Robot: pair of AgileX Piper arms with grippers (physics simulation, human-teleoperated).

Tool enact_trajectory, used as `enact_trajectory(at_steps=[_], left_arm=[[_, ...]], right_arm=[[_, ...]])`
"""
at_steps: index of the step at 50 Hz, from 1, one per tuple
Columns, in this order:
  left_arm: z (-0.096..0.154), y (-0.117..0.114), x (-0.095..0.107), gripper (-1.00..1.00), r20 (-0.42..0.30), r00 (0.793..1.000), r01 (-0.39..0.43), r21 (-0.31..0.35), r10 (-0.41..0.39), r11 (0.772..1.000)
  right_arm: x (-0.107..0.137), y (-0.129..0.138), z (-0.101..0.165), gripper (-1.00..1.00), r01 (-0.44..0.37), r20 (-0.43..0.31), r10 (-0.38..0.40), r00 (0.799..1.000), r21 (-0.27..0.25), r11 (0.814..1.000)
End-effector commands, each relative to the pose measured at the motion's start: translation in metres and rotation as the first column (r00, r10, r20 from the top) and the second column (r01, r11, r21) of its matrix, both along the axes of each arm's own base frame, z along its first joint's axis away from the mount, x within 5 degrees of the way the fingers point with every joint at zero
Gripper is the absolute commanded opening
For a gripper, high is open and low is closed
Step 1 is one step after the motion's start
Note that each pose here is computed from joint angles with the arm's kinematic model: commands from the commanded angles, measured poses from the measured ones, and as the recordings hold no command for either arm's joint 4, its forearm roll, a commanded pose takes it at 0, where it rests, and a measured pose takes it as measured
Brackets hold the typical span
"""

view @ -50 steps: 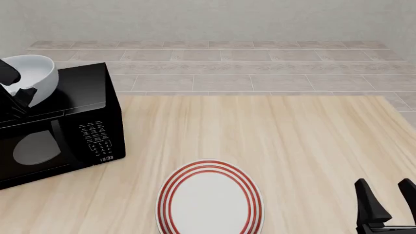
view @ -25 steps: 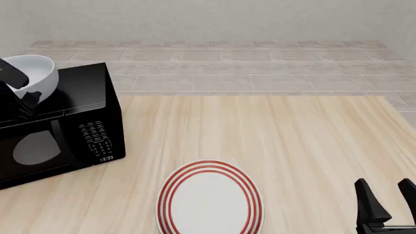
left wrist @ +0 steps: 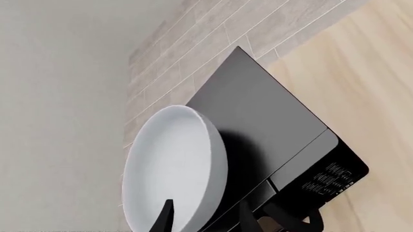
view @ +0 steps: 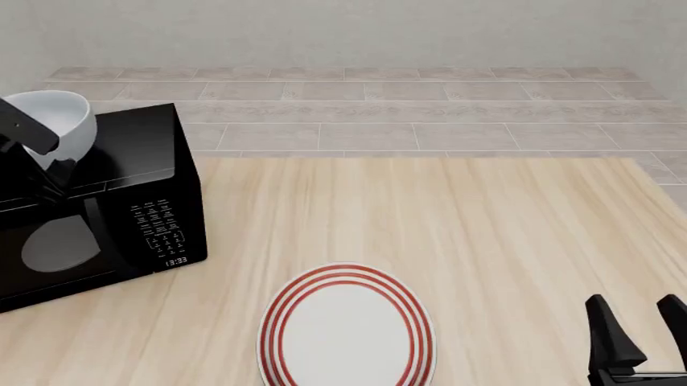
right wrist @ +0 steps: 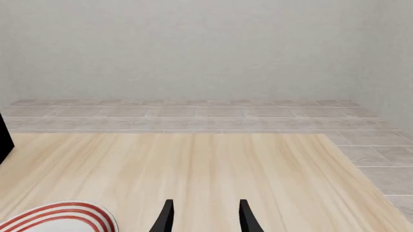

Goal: Pick up the white bowl and put it on the plate.

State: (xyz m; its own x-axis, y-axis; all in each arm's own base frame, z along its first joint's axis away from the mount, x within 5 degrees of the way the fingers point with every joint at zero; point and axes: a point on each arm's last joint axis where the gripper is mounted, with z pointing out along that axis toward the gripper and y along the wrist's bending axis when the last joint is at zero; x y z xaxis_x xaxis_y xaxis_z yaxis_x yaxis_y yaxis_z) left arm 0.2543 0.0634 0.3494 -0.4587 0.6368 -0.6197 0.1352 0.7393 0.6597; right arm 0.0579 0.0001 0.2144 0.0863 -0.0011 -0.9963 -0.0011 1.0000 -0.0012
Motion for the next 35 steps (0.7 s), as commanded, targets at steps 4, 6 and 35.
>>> enact_trajectory(at_steps=[4, 6, 35], left_arm=[[-0.011, 0.006, 0.008, 1.00, -0.018, 1.000, -0.013, 0.002, 0.013, 1.000], [-0.013, 0.007, 0.008, 1.00, -0.019, 1.000, -0.013, 0.006, 0.013, 1.000], [-0.023, 0.016, 0.014, 1.00, -0.032, 0.999, -0.023, 0.031, 0.024, 0.999]], right_arm=[[0.000, 0.000, 0.000, 1.00, 0.000, 0.000, 0.000, 1.000, 0.001, 1.000], [0.000, 0.000, 0.000, 1.00, 0.000, 0.000, 0.000, 1.000, 0.001, 1.000], [0.000, 0.000, 0.000, 1.00, 0.000, 0.000, 0.000, 1.000, 0.001, 1.000]])
